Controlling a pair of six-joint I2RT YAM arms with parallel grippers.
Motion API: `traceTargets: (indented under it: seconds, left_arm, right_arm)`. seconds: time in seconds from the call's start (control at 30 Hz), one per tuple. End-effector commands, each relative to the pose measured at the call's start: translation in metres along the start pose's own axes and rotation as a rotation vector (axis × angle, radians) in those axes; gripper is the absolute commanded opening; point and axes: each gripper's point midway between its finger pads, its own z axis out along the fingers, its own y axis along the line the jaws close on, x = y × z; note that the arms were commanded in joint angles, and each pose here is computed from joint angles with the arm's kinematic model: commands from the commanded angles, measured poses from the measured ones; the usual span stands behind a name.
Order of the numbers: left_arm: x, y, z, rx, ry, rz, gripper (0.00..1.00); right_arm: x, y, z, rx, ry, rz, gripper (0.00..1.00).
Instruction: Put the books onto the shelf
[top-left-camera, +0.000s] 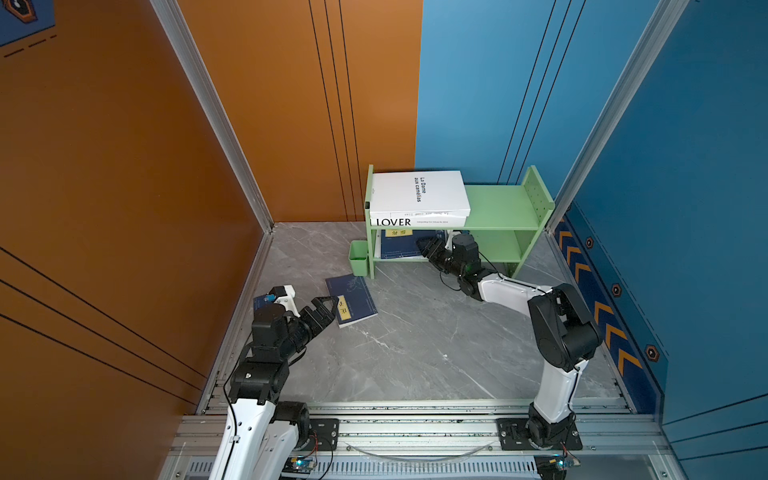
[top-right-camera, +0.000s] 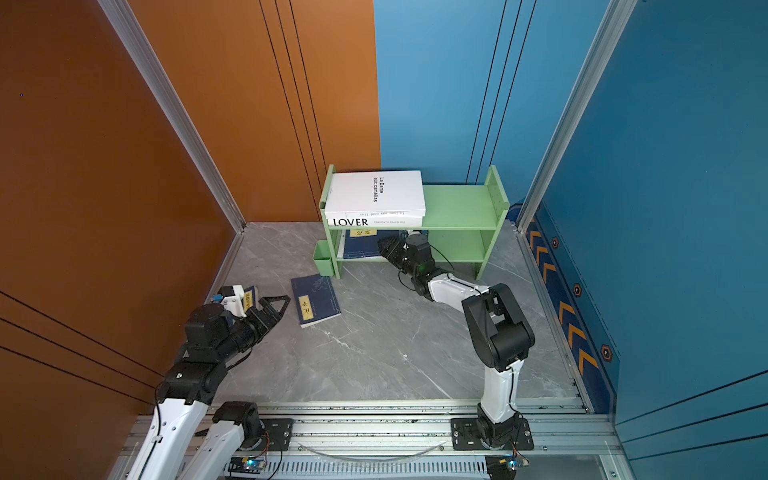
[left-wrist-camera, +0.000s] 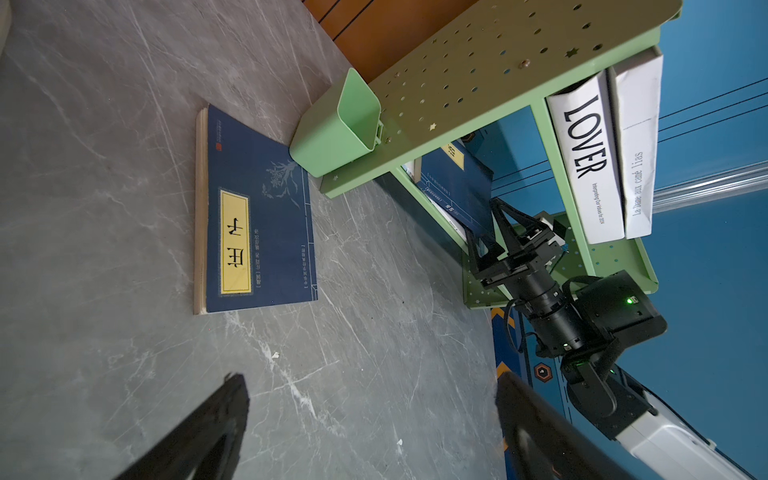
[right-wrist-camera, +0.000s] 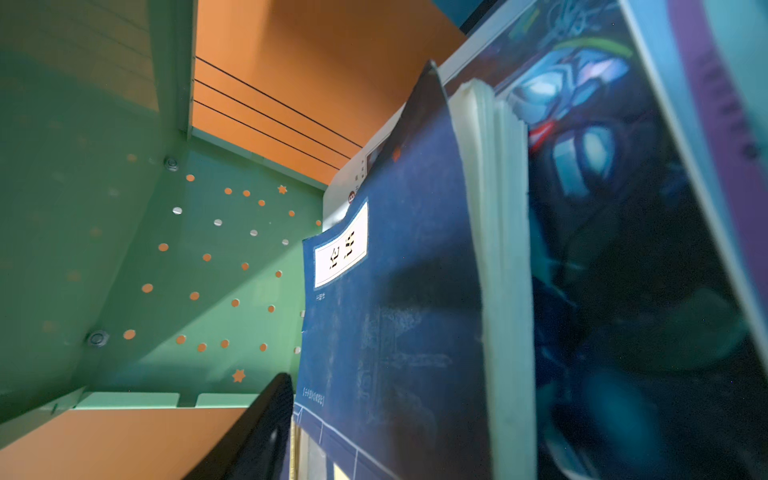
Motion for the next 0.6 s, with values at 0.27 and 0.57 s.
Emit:
traceTargets:
  seconds: [0.27,0.57]
  left_arm:
    - [0.002,0.006,0.003,0.001,-0.007,-0.018,0.94]
    - [0.002,0.001,0.004,0.023,-0.002,-0.018,0.94]
  right_arm:
    - [-0.002,-0.005,-0.003,-0.006,-0.023,0.037,0.31]
    - [-0.027,0.01,-0.029,-0.188,-0.088,0.205,0.18]
